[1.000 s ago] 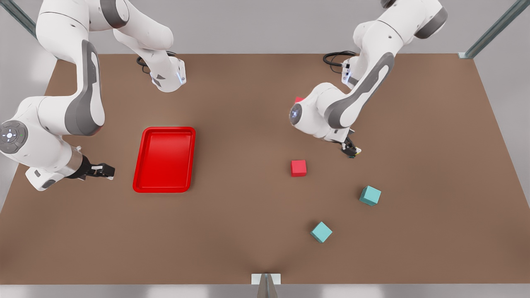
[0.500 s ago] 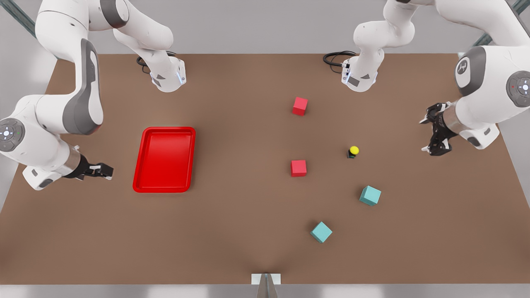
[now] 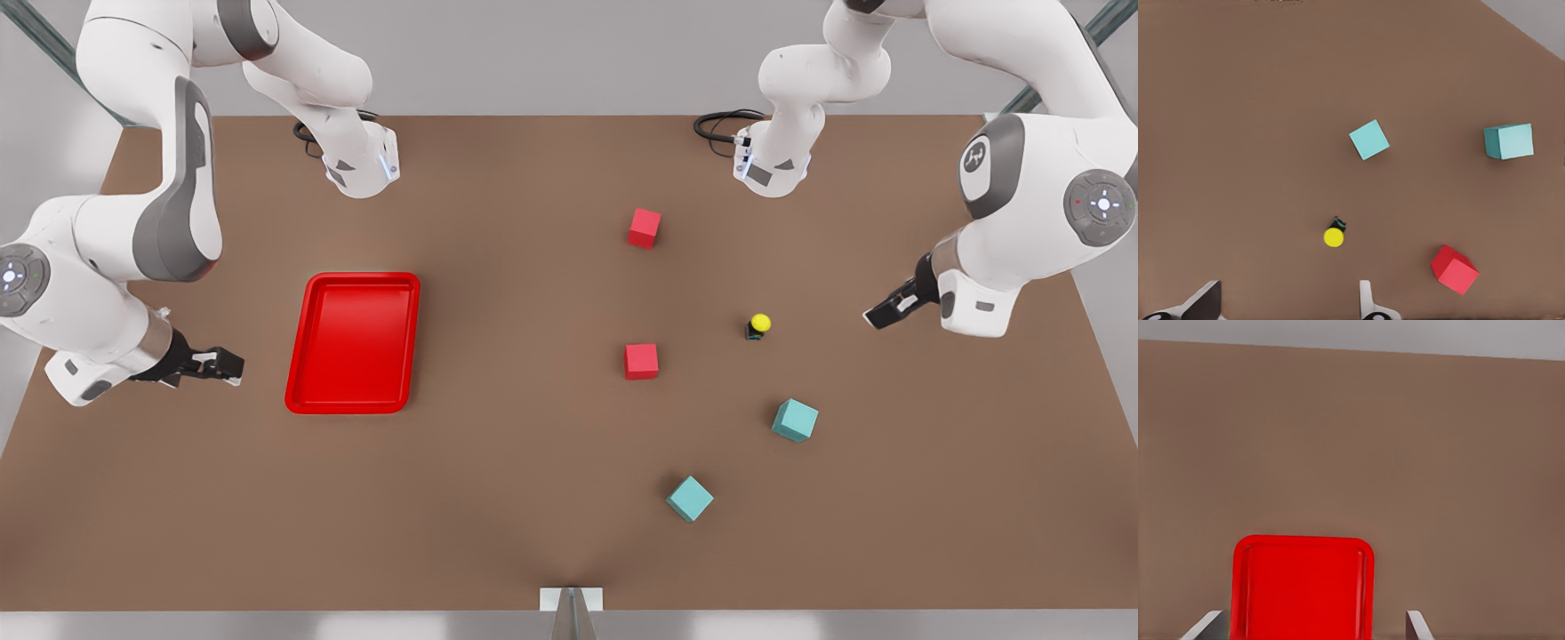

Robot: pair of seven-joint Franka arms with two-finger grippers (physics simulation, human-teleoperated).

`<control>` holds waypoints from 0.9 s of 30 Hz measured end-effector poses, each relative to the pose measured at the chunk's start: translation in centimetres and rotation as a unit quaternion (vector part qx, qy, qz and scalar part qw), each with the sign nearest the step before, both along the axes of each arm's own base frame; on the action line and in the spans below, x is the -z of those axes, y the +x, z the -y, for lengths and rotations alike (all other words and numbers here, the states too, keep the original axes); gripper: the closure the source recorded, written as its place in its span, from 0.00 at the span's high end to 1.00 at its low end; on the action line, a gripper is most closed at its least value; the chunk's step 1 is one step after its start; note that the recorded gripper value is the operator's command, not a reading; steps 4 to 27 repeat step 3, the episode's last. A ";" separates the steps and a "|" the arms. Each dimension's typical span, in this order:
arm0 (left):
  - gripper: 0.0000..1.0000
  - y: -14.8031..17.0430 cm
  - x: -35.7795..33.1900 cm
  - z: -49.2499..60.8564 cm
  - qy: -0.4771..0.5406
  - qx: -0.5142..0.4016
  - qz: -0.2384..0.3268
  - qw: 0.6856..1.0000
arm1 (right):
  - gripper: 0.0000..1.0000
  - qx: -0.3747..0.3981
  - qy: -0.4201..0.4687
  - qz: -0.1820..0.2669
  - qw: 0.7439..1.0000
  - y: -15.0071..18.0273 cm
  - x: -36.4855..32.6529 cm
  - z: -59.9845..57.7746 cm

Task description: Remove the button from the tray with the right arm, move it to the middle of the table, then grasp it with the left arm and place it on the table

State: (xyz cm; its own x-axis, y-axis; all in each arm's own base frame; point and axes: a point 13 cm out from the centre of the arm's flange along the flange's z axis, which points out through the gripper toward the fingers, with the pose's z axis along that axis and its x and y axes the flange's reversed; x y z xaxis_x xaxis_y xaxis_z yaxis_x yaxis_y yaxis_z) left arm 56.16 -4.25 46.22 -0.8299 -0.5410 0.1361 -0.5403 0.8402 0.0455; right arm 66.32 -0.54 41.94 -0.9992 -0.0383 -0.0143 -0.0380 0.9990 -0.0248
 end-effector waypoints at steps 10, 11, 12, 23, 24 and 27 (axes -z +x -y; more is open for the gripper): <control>1.00 0.0 -0.1 0.1 -0.007 0.049 0.003 0.999 | 1.00 0.000 0.000 -0.001 1.000 0.0 0.1 0.0; 1.00 0.0 -0.1 0.1 -0.007 0.049 0.003 0.999 | 1.00 0.000 0.000 -0.001 1.000 0.0 0.1 0.0; 1.00 0.0 -0.1 0.1 -0.007 0.049 0.003 0.999 | 1.00 0.000 0.000 -0.001 1.000 0.0 0.1 0.0; 1.00 0.0 -0.1 0.1 -0.007 0.049 0.003 0.999 | 1.00 0.000 0.000 -0.001 1.000 0.0 0.1 0.0; 1.00 0.0 -0.1 0.1 -0.007 0.049 0.003 0.999 | 1.00 0.000 0.000 -0.001 1.000 0.0 0.1 0.0; 1.00 0.0 -0.1 0.1 -0.007 0.049 0.003 0.999 | 1.00 0.000 0.000 -0.001 1.000 0.0 0.1 0.0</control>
